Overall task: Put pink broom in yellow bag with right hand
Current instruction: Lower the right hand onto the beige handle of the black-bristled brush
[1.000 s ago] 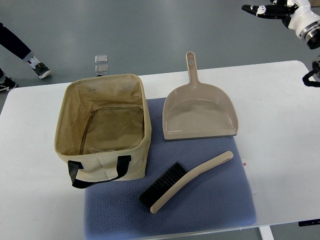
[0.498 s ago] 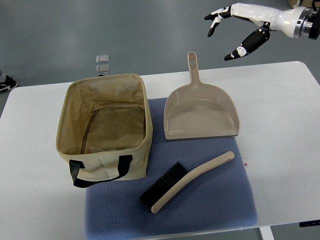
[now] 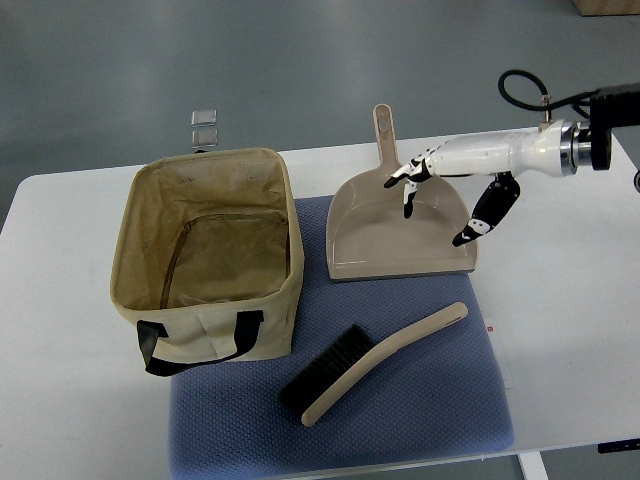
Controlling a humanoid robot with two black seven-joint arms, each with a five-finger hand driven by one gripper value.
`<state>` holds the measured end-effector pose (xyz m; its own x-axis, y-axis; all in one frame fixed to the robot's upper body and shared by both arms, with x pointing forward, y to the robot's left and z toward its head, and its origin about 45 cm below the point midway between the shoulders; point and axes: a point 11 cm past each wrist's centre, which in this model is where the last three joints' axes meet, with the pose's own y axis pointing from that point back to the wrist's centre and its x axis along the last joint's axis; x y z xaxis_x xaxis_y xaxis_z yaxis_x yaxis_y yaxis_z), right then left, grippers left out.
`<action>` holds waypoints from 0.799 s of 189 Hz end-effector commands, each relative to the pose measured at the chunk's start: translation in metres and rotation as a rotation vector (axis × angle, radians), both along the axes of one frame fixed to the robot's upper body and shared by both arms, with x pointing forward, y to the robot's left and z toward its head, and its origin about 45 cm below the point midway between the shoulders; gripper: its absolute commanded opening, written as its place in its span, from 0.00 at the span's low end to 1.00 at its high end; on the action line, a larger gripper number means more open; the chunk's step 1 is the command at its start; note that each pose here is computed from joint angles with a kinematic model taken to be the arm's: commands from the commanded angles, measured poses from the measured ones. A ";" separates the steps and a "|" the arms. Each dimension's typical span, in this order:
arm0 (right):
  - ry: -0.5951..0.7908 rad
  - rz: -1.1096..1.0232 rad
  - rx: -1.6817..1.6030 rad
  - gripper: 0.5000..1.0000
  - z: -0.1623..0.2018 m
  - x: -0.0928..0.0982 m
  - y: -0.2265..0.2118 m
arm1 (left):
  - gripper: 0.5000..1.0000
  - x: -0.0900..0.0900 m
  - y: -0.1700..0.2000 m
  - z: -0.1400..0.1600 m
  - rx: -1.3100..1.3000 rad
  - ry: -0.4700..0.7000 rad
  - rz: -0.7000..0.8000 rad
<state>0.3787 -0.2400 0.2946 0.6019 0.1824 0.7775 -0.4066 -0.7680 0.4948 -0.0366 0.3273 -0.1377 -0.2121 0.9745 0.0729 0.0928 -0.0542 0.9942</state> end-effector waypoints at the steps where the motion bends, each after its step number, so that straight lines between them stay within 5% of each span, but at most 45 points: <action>1: 0.050 -0.006 -0.029 0.86 -0.031 -0.013 -0.008 | 1.00 0.000 0.000 0.000 0.000 0.000 0.000; 151: 0.044 0.004 -0.058 0.86 -0.113 -0.050 0.006 | 1.00 0.000 0.000 0.000 -0.001 0.000 0.000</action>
